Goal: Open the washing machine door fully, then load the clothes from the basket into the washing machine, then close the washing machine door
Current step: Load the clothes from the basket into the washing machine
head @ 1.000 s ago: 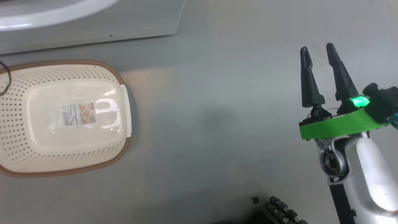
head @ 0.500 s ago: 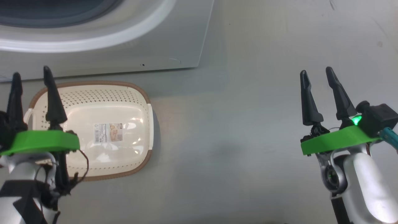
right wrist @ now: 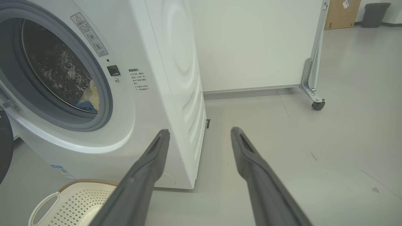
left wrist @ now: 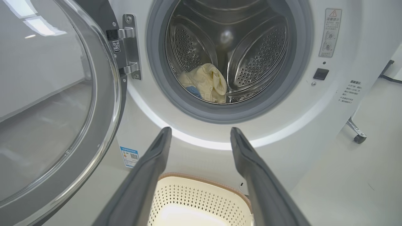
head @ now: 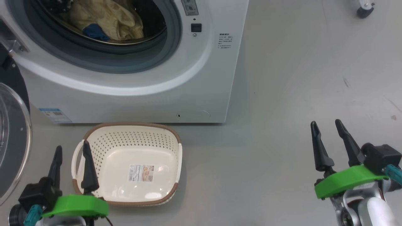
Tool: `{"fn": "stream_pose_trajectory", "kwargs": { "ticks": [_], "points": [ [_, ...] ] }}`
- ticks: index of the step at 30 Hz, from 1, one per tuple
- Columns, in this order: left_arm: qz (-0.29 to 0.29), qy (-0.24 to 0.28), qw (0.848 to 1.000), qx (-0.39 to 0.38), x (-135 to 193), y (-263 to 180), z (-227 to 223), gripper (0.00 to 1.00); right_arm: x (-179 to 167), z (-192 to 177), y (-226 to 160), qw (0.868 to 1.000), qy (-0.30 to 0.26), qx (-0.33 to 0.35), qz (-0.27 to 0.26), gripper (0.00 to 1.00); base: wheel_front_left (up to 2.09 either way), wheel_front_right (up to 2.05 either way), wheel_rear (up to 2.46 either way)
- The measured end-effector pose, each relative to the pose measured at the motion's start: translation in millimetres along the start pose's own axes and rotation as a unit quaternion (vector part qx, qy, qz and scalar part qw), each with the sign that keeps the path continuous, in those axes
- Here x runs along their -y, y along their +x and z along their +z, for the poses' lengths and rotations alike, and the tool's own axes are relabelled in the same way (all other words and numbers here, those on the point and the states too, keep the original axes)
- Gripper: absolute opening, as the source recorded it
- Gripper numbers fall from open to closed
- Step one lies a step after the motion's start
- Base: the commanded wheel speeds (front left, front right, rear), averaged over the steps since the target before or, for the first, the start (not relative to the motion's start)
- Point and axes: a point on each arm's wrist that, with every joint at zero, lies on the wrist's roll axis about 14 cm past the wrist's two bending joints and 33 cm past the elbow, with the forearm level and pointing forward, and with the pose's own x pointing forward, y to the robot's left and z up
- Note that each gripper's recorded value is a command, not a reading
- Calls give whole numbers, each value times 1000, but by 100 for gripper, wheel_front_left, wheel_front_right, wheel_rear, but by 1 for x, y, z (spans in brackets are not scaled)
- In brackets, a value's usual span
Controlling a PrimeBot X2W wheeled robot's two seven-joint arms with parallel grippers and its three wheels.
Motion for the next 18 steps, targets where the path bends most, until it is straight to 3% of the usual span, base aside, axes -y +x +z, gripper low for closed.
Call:
{"fn": "stream_pose_trajectory", "kwargs": {
  "ticks": [18],
  "points": [
    [5, 6, 1000, 9, 3, -32, 13, 100, 4, 16, -32, 1000, -9, 6, -10, 100, 0, 0, 0]
  ]
}}
